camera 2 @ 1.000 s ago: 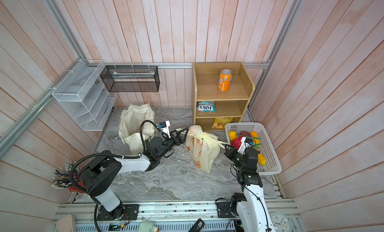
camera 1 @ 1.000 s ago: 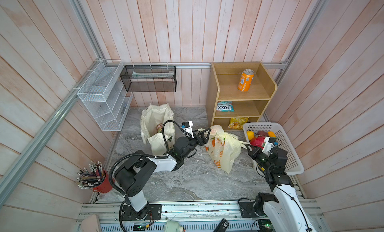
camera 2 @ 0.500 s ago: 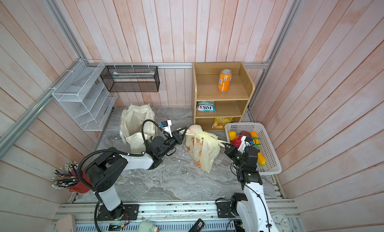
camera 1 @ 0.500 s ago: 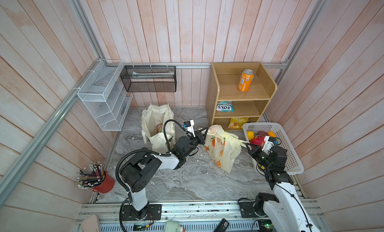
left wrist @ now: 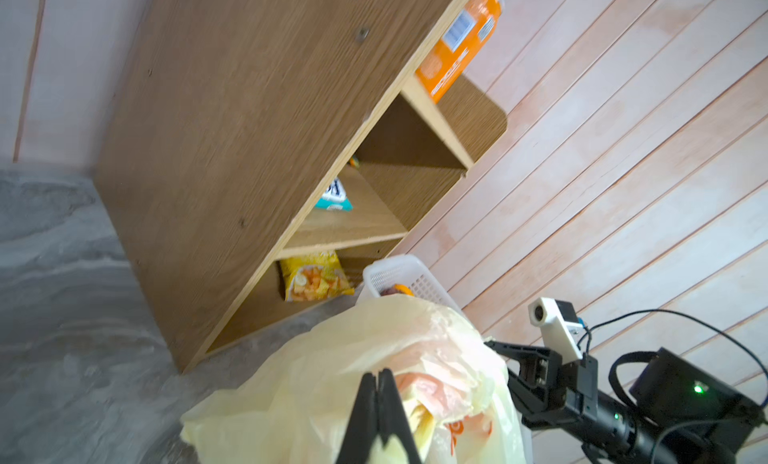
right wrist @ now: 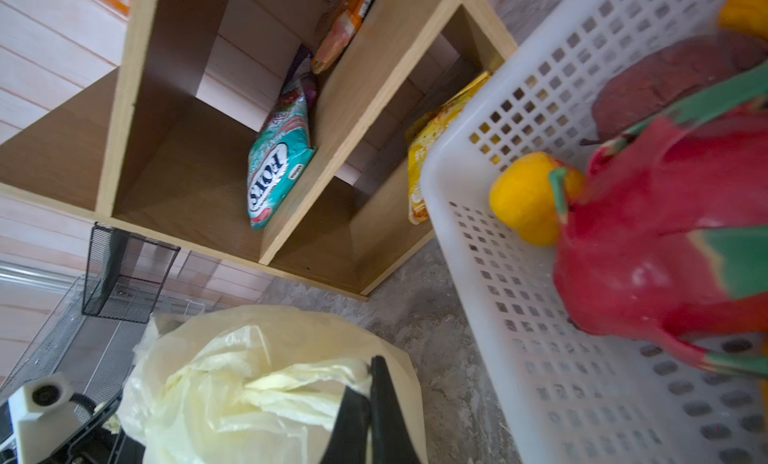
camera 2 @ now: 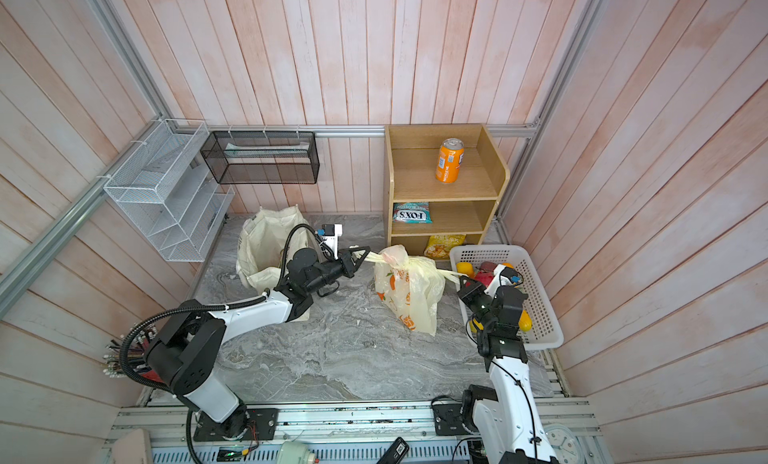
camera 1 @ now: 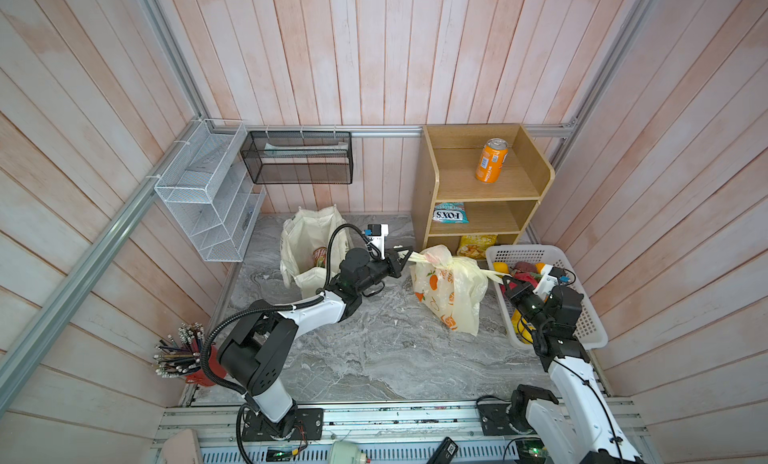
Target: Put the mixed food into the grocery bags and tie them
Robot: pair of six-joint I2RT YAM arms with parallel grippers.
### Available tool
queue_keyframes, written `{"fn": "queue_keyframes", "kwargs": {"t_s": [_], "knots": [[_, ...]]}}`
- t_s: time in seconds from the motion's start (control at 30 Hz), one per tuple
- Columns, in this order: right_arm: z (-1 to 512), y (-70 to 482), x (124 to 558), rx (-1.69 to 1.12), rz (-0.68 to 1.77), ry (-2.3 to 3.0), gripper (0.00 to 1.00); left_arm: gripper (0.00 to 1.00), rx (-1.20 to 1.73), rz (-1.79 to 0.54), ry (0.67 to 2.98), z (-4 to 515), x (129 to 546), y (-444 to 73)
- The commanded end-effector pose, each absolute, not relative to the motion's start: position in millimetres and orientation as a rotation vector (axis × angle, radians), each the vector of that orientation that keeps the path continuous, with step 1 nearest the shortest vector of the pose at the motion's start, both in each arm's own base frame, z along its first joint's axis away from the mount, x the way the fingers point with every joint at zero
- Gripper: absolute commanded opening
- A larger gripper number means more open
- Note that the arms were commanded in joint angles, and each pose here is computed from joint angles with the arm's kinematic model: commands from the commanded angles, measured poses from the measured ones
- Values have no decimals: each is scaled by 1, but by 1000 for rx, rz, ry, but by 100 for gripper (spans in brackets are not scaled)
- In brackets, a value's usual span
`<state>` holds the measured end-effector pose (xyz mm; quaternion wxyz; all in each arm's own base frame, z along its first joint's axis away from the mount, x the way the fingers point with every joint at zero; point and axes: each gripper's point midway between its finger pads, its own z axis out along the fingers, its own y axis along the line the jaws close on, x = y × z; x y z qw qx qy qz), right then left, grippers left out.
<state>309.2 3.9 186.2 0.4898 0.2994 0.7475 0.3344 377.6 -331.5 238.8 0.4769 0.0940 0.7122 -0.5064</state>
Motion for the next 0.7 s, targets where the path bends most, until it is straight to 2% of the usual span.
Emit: {"fn": "queue_keyframes", "kwargs": {"t_s": [0.0, 0.33, 0.53, 0.67], "knots": [[149, -49, 299, 977, 624, 1768, 0, 0, 154, -1141, 1734, 228, 395, -298], [98, -71, 280, 1175, 575, 1788, 0, 0, 127, -1163, 1731, 211, 391, -291], [144, -47, 301, 957, 719, 1792, 0, 0, 236, -1213, 1692, 228, 386, -309], [186, -14, 316, 735, 712, 1856, 0, 0, 368, -1195, 1692, 241, 381, -336]]}}
